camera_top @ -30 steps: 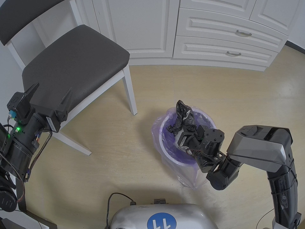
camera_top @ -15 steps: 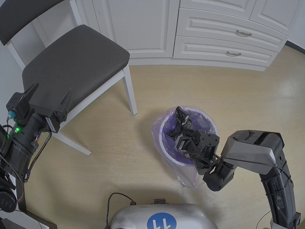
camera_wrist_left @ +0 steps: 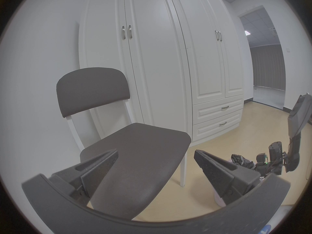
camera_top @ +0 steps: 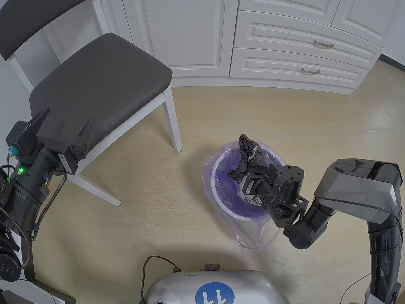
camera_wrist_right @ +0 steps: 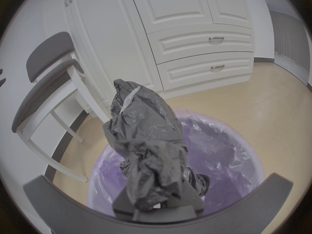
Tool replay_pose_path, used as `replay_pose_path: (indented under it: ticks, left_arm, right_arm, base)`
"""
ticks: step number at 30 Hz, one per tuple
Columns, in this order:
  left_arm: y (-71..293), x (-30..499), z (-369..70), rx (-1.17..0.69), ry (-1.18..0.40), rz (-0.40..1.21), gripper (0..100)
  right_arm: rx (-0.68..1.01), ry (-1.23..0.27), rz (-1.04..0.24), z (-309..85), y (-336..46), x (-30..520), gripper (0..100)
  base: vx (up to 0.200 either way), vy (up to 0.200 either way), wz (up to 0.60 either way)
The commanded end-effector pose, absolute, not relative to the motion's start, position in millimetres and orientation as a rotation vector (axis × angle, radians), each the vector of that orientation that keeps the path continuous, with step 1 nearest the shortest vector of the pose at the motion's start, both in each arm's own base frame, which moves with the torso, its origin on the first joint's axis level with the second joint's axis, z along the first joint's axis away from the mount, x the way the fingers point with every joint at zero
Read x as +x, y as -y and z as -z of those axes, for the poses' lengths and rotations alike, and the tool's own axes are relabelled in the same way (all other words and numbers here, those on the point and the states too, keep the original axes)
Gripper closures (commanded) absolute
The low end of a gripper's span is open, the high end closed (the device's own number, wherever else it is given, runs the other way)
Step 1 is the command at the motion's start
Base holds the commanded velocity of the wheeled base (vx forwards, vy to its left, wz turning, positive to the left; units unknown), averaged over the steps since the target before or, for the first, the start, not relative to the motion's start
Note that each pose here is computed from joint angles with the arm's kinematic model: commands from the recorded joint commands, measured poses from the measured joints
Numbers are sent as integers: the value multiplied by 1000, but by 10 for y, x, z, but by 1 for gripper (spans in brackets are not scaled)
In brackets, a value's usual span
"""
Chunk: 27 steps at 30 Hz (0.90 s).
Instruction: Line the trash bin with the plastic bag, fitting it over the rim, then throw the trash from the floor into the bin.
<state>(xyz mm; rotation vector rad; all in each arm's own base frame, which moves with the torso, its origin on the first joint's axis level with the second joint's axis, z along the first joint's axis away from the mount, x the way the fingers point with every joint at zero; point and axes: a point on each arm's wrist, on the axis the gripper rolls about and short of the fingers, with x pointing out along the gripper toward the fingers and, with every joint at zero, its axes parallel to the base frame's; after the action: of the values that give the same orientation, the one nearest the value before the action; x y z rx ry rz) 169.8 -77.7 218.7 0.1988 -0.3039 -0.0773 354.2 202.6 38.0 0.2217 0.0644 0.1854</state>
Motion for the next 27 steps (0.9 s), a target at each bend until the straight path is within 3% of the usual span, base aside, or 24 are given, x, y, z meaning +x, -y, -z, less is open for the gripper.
replay_pose_path:
  ticks: [1,13,27]
  left_arm:
    - [774,1694,-2187,199,304,77,0]
    - [781,1701,-2175,201,299,79,0]
    - [788,1709,-2166,203,295,81,0]
  right_arm:
    - [225,-80,-187,-314,-2032,3562,100]
    - [240,-73,-130,88,-2001,3908,100]
    - [251,-53,-129,198,-2016,3952,100]
  base:
    - [0,0,0]
    - [0,0,0]
    - [0,0,0]
